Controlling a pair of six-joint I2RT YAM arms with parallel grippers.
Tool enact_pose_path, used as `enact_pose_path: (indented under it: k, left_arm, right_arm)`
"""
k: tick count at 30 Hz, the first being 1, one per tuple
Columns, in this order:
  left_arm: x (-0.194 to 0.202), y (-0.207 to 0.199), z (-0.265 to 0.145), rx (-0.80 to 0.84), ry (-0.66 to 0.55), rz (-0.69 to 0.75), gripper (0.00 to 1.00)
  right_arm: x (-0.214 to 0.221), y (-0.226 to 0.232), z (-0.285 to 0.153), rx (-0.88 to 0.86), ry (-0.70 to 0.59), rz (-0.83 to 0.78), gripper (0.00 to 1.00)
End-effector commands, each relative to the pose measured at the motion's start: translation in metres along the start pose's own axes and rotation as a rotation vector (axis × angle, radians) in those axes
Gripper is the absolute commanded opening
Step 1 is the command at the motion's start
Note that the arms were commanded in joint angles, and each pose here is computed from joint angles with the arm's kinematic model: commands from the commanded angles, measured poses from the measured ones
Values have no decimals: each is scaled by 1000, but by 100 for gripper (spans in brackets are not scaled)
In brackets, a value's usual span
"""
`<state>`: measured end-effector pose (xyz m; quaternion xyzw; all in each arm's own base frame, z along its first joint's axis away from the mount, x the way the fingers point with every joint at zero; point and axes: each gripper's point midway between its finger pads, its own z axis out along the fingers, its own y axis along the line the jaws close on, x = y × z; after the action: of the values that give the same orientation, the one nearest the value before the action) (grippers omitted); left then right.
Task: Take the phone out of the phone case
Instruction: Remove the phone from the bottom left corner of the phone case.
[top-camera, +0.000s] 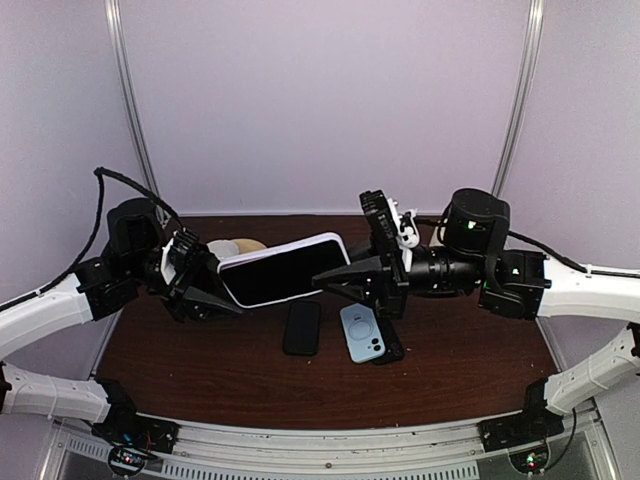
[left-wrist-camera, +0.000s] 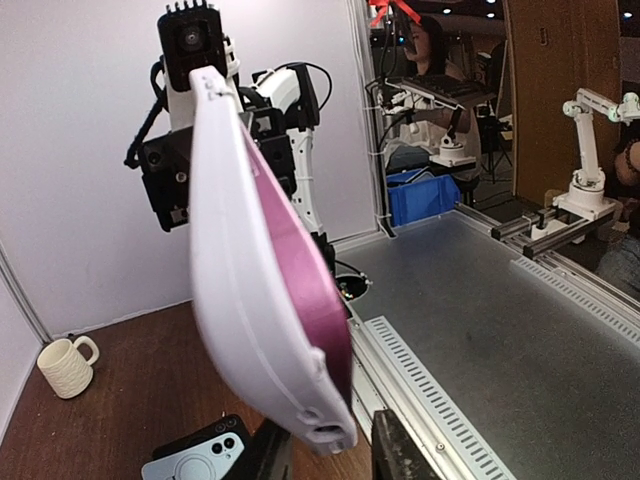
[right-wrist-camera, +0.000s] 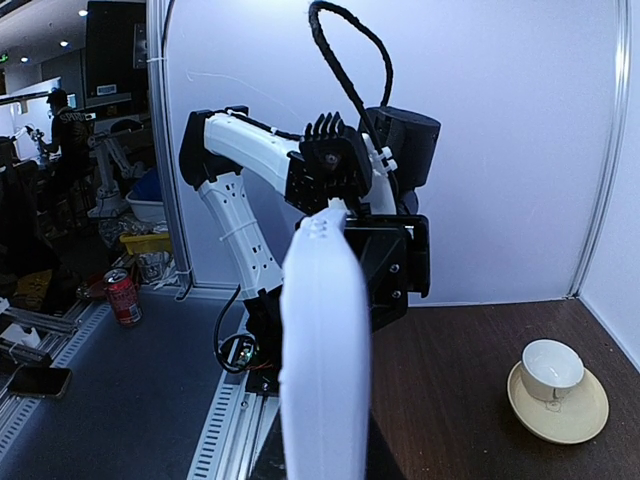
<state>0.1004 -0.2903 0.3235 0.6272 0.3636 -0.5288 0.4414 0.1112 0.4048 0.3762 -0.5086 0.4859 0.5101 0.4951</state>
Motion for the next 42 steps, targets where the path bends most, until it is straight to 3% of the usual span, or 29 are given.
enact_pose_path:
  k: [1,14,22,42]
  left_arm:
    - [-13,2,-1,8,-16,47,30]
    - [-12,3,0,15,-16,36,29]
    - [-15,0,1,31,-18,45,9]
    - [-26,-52,0,220,-68,120,11]
  right_arm:
    - [-29,4,-3,-9,-90,-71,0]
    - [-20,4,2,-27,-69,-62,0]
    - [-20,8,3,-58,-63,-39,0]
    - [-29,31,2,-229,-42,229,0]
